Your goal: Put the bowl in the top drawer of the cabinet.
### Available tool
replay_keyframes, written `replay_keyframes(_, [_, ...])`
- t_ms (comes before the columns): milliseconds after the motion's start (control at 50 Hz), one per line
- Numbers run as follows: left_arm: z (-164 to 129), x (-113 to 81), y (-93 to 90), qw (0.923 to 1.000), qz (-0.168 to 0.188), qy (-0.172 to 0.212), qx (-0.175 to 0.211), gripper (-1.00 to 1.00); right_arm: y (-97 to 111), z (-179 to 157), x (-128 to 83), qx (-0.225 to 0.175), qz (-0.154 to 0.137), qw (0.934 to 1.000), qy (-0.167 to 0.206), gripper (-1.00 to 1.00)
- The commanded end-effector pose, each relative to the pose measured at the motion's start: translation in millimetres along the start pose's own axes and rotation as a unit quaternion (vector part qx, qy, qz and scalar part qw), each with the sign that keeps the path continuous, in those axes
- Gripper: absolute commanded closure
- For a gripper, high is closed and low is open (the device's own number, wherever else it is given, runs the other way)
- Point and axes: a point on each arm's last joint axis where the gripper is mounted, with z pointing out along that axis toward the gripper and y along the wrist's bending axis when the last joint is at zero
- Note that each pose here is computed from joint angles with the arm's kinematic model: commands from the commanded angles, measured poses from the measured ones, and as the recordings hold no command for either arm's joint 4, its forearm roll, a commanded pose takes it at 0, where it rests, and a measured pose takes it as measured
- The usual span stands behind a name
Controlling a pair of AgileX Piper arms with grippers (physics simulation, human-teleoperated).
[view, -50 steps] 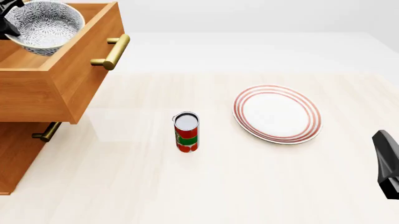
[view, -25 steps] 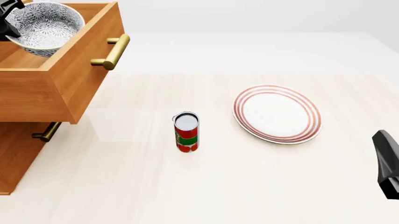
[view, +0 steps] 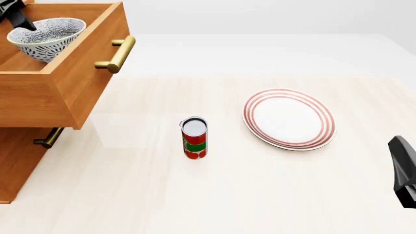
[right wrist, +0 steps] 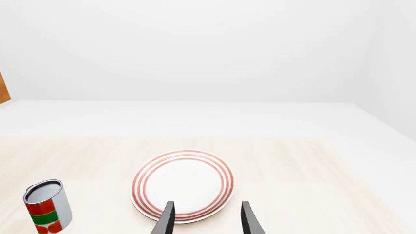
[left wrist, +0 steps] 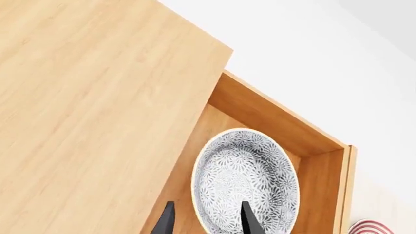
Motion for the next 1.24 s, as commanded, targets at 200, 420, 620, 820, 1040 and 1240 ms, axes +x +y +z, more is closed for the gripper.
replay_keyframes(200, [-9.4, -12.1, 2.2, 0.9996, 0.017, -0.018, -0.011, -1.0, 0.0, 0.0, 0.0, 0.0, 0.0, 1.0, 0.0, -1.0])
replay_keyframes(420, [-40.0, -17.8, -13.5, 0.9983, 0.021, -0.049, 0.02, -1.0, 0.0, 0.0, 0.0, 0.0, 0.0, 1.0, 0.0, -1.0])
replay_keyframes(620, [-77.0, -15.0, -29.2, 0.9953, 0.019, -0.073, 0.061, -1.0, 0.0, 0.0, 0.0, 0.0, 0.0, 1.0, 0.0, -1.0])
replay_keyframes(820, [-112.8, -7.4, -38.6, 0.9894, 0.017, -0.099, 0.104, -1.0, 0.0, 0.0, 0.0, 0.0, 0.0, 1.0, 0.0, -1.0])
replay_keyframes(1040, [-150.5, 12.6, -41.5, 0.9825, 0.023, -0.105, 0.152, -1.0, 0.0, 0.0, 0.0, 0.0, 0.0, 1.0, 0.0, -1.0])
replay_keyframes(1240, [-174.2, 43.4, -39.8, 0.9693, 0.016, -0.106, 0.221, -1.0, 0.0, 0.0, 0.0, 0.0, 0.0, 1.0, 0.0, -1.0])
